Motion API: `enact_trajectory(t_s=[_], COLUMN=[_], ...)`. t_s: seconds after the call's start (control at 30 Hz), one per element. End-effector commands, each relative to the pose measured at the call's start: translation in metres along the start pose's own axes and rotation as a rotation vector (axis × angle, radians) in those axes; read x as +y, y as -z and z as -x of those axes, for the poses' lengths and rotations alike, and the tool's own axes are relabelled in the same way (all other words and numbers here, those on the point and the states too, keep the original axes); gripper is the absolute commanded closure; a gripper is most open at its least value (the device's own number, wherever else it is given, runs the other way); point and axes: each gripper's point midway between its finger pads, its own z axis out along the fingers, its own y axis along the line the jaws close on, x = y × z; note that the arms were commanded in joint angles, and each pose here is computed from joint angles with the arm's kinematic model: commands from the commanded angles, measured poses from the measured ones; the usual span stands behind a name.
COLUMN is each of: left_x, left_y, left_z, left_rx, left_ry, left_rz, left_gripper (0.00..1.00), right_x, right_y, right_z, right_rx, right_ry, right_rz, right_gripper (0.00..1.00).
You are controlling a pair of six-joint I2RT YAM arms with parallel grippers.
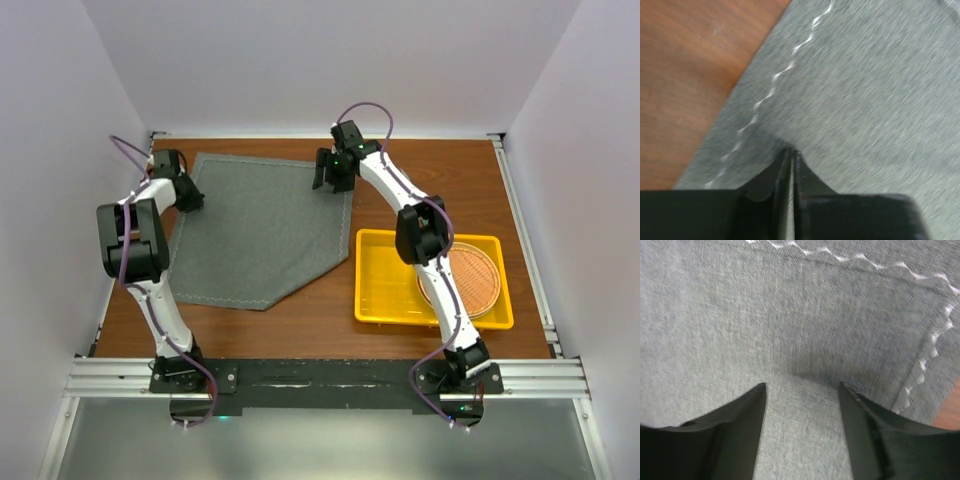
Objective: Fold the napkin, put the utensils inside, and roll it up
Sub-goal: Flatten the napkin out
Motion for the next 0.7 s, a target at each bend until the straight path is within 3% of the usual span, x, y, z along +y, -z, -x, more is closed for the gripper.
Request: enact_trajectory(t_s=[0.0,0.07,0.23,0.33,0.37,0.43,0.47,0.67], left_x=[-0.036,-0.063,-0.139,-0.151,-0.154,-0.153,-0.152,-0.153], left_y=[0.059,0.088,0.171,0.197,0.202,0.214,0.217,0.229], left_z=[0.005,-0.016,-0.087,-0.147,-0.158,-0.190,-0.203,-0.290], left_rx=[-0.032,-0.035,-0.063,-0.017,-0.016,0.011,0.036,0.099], left_ry=[-0.114,-0.212,-0.448,-0.560,-0.584,-0.646,-0.670,-0.938], left_rz=[-0.093,-0.149,-0.371,-0.490,-0.518,-0.546,-0.554,-0.515], left_gripper=[0.75,0.67,0.54,0.47,0.48,0.49,0.49,0.39], right_x=[0.025,0.045,0.039,0.030,0.037,0.028,0.032,0.023], right_y=[0.071,0.124,0.203,0.222,0.248,0.254,0.273,0.291], right_z=[0.005,0.011,-0.024,-0.052,-0.053,-0.070,-0.070,-0.105], right_rx=[0.006,-0.037,0.040,0.081,0.039,0.059,0.018,0.030], right_ry=[0.093,0.142,0.182,0.210,0.244,0.251,0.257,0.245], right_rz=[0.054,0.092,0.056,0.076,0.118,0.122,0.141,0.189], right_gripper=[0.29,0.23,0.20,0.20,0.20,0.20,0.20,0.20])
